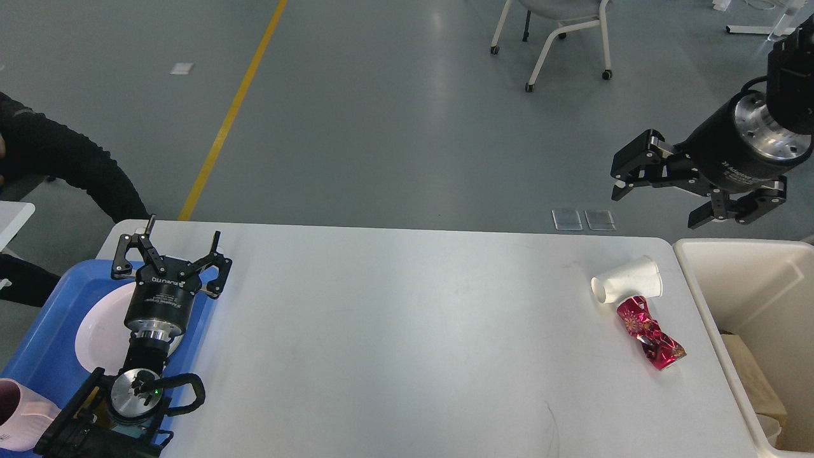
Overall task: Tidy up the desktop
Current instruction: 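Swing the right gripper over the crushed red can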
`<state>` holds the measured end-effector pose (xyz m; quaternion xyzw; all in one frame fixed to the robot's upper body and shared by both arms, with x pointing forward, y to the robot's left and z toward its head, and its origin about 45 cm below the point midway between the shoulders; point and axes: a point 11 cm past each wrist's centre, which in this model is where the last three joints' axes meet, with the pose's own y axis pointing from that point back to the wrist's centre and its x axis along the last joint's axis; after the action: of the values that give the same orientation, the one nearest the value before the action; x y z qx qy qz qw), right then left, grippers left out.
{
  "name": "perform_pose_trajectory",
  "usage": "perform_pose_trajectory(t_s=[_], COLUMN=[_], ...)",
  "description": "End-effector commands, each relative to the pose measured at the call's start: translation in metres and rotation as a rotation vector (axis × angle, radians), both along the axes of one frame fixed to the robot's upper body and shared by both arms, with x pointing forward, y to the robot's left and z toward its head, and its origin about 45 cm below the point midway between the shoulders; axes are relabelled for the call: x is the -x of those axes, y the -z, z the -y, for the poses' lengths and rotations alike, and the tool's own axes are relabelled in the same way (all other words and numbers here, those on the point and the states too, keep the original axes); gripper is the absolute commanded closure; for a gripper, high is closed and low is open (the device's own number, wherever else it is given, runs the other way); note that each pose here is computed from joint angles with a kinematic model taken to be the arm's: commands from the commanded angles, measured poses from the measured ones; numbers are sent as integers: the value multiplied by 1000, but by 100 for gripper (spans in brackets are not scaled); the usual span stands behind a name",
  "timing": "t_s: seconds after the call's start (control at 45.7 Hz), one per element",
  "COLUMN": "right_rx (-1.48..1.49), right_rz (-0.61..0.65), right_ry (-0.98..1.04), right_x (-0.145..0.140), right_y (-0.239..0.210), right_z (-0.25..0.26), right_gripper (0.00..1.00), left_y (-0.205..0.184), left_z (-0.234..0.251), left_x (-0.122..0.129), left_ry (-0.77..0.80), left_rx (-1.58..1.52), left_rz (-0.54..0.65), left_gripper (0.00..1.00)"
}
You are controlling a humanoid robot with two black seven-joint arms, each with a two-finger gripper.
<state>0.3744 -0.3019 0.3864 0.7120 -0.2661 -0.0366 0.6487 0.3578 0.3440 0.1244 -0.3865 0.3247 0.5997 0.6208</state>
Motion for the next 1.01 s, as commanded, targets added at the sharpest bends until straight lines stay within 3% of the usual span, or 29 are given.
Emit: perform_pose_trajectory(t_s=[0.0, 0.219, 0.416, 0.679, 0.854, 0.985], right_rx=[-41, -67, -13, 220, 91, 124], right_rz=[37, 104, 79, 27, 88, 19], right_ry=[163, 374, 392, 74, -186, -377], right_x=[-25, -55, -51, -35, -36, -15], right_y=[39, 117, 200, 229, 236, 254], right_z=[26, 66, 72, 78, 63, 73], right_gripper=[0, 0, 0, 5, 9, 8], left_y=[0, 0, 0, 0, 0, 0], left_z=[0, 1, 1, 0, 1, 1], left_x=[0, 0, 0, 0, 0, 0], left_ry=[0, 0, 1, 1, 1, 1], left_rx=[0, 1, 1, 0, 1, 1], left_rz=[1, 1, 0, 0, 0, 0], left_gripper=[4, 4, 4, 4, 4, 4])
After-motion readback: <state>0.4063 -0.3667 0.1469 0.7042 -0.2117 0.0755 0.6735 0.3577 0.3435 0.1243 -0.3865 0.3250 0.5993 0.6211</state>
